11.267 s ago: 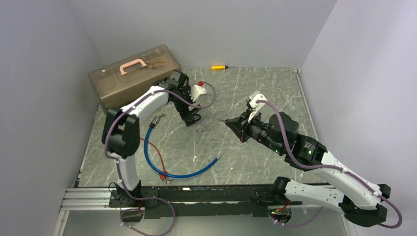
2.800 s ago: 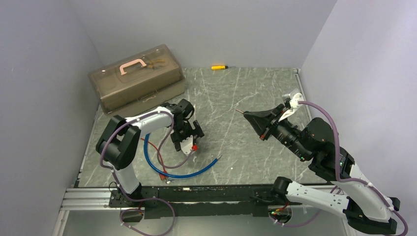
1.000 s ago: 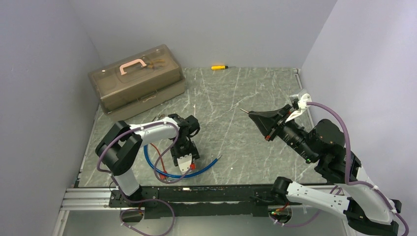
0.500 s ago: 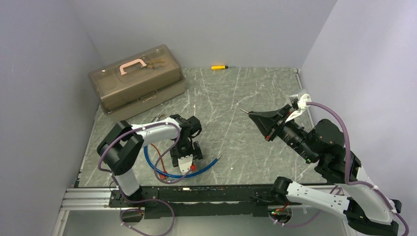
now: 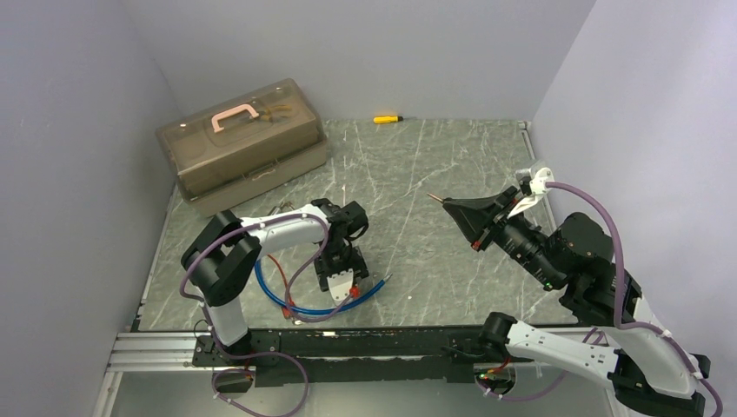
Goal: Unlock with the key
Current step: Pick up the lock from the center of the board, then unlock the lock.
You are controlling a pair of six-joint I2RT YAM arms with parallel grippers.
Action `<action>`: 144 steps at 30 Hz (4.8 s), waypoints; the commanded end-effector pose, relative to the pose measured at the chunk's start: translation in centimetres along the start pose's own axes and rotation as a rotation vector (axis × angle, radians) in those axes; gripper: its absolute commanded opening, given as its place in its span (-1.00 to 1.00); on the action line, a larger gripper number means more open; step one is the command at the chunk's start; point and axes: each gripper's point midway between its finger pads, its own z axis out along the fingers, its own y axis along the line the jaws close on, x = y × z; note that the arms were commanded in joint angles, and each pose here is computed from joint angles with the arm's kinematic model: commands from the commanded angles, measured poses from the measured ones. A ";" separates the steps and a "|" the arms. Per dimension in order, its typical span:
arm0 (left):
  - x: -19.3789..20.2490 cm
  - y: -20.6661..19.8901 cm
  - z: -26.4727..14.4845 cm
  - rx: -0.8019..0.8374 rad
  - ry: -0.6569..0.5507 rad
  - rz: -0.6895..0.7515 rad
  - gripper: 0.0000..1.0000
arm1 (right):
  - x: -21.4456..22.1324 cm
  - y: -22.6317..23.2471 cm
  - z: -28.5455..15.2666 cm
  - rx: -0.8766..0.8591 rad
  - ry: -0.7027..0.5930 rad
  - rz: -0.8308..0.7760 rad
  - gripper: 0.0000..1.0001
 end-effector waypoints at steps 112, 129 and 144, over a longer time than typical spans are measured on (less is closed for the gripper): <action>-18.9 -5.6 -31.5 -1.350 -0.185 -0.272 -1.00 | 2.7 15.1 6.6 -0.785 0.028 -1.243 -1.00; -18.2 -5.4 -24.7 -1.103 -0.305 -0.410 -1.00 | 9.0 16.6 3.2 -0.855 0.108 -1.623 -1.00; -19.1 -3.4 -22.8 -1.020 -0.456 -0.404 -1.00 | 11.6 18.5 1.3 -1.026 0.035 -1.629 -1.00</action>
